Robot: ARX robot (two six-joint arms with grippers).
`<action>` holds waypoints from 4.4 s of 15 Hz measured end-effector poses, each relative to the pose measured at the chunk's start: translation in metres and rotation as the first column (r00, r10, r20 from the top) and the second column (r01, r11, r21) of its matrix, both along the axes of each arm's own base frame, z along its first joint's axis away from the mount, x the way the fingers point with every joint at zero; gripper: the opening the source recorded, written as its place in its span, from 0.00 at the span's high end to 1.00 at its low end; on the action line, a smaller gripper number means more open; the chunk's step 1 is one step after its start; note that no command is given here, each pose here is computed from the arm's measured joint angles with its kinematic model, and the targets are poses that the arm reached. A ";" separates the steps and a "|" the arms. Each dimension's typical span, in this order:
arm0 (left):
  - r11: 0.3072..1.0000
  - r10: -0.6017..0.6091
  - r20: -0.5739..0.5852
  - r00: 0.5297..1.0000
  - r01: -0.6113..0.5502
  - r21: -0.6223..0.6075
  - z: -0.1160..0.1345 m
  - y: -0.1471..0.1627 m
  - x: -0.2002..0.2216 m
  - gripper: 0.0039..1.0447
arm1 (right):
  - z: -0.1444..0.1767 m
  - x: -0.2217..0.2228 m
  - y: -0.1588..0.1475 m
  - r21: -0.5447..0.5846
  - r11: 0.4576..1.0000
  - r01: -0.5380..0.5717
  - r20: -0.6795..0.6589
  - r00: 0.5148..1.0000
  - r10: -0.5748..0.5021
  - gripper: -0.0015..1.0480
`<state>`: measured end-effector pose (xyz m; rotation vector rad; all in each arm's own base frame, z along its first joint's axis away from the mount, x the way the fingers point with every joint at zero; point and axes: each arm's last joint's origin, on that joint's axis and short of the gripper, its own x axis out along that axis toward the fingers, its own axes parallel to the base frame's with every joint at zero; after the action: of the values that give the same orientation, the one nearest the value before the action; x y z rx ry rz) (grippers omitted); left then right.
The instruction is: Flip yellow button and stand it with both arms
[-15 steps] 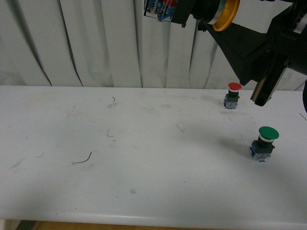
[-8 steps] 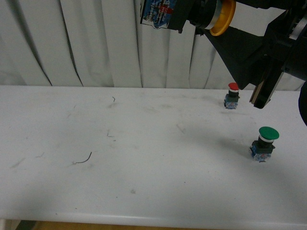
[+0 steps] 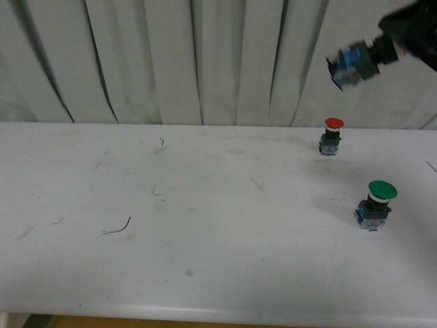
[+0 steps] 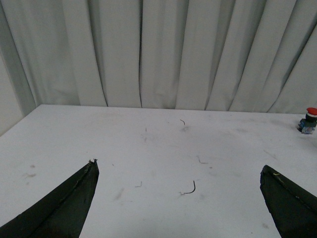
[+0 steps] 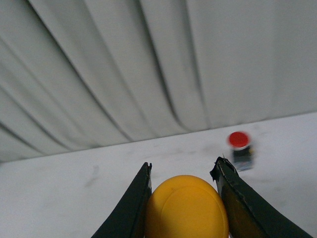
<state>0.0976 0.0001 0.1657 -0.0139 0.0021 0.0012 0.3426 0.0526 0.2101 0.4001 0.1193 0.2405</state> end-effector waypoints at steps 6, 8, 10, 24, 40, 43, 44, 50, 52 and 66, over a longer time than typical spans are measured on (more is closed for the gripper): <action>1.000 0.000 0.000 1.000 0.000 0.000 0.000 0.000 0.000 0.06 | -0.016 0.058 -0.028 -0.574 0.802 0.164 0.038 0.984 -0.174 0.66; 1.000 0.000 0.000 1.000 0.000 0.000 0.000 0.000 0.000 0.06 | -0.028 0.073 -0.023 -0.623 0.767 0.153 0.000 0.981 -0.196 0.66; 1.000 0.000 0.000 1.000 0.000 0.000 0.000 0.000 0.000 0.06 | -0.039 0.090 -0.019 -0.637 0.759 0.135 -0.048 0.976 -0.214 0.66; 1.000 0.000 0.000 1.000 0.000 0.000 0.000 0.000 0.000 0.06 | -0.116 0.142 0.001 -0.622 0.772 0.131 -0.264 0.893 -0.364 0.66; 1.000 0.000 0.000 1.000 0.000 0.000 0.000 0.000 0.000 0.06 | -0.131 0.150 0.011 -0.617 0.782 0.087 -0.313 0.885 -0.346 0.67; 1.000 0.000 0.000 1.000 0.000 0.000 0.000 0.000 0.000 0.06 | -0.133 0.148 0.013 -0.631 0.770 0.094 -0.315 0.876 -0.366 0.67; 1.000 0.000 0.000 1.000 0.000 0.000 0.000 0.000 0.000 0.06 | -0.133 0.148 0.013 -0.632 0.769 0.095 -0.315 0.875 -0.367 0.67; 1.000 0.000 0.000 1.000 0.000 0.000 0.000 0.000 0.000 0.06 | -0.134 0.148 0.012 -0.643 0.761 0.091 -0.316 0.873 -0.372 0.33; 1.000 0.000 0.000 1.000 0.000 0.000 0.000 0.000 0.000 0.06 | -0.132 0.149 0.012 -0.641 0.760 0.105 -0.301 0.877 -0.375 0.12; 1.000 0.000 0.000 1.000 0.000 0.000 0.000 0.000 0.000 0.06 | 0.035 -0.137 -0.053 -0.383 0.898 0.217 0.049 0.975 -0.215 0.53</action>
<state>0.0976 0.0001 0.1657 -0.0139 0.0021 0.0015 0.2055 0.0000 0.2447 0.0163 0.1131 -0.0051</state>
